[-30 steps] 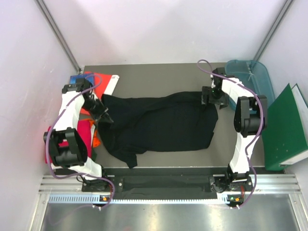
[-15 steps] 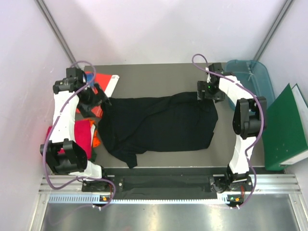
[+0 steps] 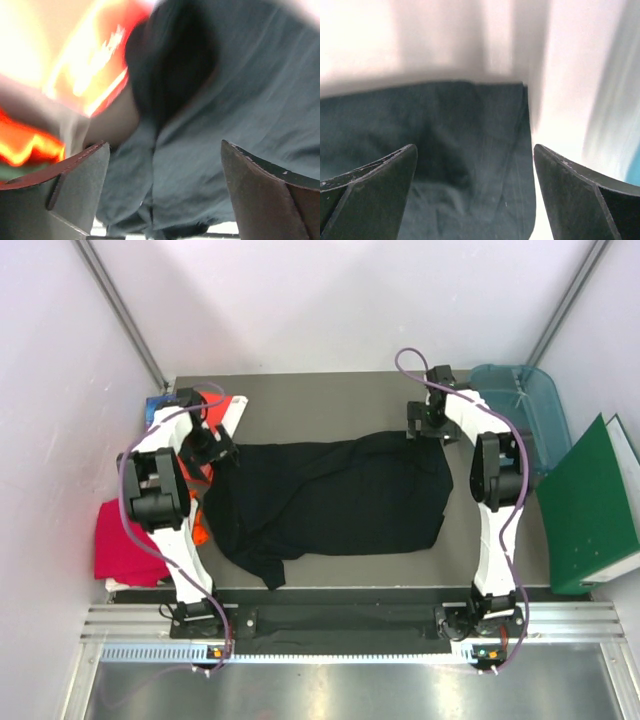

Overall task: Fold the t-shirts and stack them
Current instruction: Fold the flattened tshirt in 1/3 of the way

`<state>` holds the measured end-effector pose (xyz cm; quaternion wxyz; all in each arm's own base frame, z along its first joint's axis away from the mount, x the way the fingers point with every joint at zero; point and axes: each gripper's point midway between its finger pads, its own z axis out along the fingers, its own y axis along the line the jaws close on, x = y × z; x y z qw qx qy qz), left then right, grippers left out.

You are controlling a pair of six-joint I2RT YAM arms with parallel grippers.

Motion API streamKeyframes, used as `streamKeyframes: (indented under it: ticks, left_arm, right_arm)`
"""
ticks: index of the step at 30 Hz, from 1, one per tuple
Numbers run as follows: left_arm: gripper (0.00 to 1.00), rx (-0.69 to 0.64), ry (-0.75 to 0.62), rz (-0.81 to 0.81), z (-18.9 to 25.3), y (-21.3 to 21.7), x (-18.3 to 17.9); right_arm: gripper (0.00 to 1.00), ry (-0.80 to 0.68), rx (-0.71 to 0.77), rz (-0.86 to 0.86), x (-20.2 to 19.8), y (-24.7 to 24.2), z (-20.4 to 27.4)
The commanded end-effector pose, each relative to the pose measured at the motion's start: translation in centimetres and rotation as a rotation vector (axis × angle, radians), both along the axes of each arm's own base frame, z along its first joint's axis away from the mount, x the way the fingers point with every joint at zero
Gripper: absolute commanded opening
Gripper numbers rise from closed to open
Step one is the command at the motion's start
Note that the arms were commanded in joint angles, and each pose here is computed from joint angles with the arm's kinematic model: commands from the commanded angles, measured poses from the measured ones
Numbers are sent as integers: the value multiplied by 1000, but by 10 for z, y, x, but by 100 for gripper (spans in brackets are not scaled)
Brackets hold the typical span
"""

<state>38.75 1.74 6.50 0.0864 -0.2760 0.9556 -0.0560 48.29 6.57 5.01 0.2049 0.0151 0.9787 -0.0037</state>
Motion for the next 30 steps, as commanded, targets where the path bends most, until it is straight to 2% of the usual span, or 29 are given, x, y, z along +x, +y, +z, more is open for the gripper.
streamKeyframes:
  ticks: [1,3,5,6,8,9,10,11,12,14,15,21,25,28,30]
  left_arm:
    - [93,28,-167,-26,18,5,63]
    - [86,31,-167,-31,10,7,80]
    - [73,28,-168,-43,1,7,96]
    - [48,23,-169,-49,-1,6,101]
    - [19,16,-168,-54,-6,5,114]
    - [4,17,-171,-54,-8,6,119]
    - [0,11,-175,-56,-9,5,123]
    - [0,7,-187,-59,-9,5,130]
    - [0,2,-197,-63,-8,4,134]
    - [0,-20,-237,-68,0,0,144]
    - [0,-27,-254,-72,4,-2,148]
    - [0,-134,-389,-56,39,-19,169]
    - [0,-142,-542,-25,62,-20,200]
    - [0,-180,-618,-15,77,-25,219]
    - [0,-208,-627,1,71,-28,229]
  right_arm:
    - [99,-19,-2,-52,22,-2,-1]
    - [100,-10,5,-64,24,-1,-7]
    - [100,9,11,-73,27,1,-17]
    - [100,15,12,-79,28,1,-20]
    - [97,35,25,-86,29,4,-30]
    - [80,34,32,-88,30,5,-32]
    - [65,42,44,-86,29,8,-36]
    - [49,39,51,-98,29,8,-36]
    - [22,35,55,-102,30,9,-35]
    - [3,18,47,-119,32,8,-28]
    - [0,9,36,-131,32,5,-25]
    - [0,-134,-65,-207,49,-19,21]
    - [0,-213,-146,-253,62,-38,46]
    - [0,-246,-195,-277,71,-53,55]
    - [0,-282,-198,-288,81,-58,61]
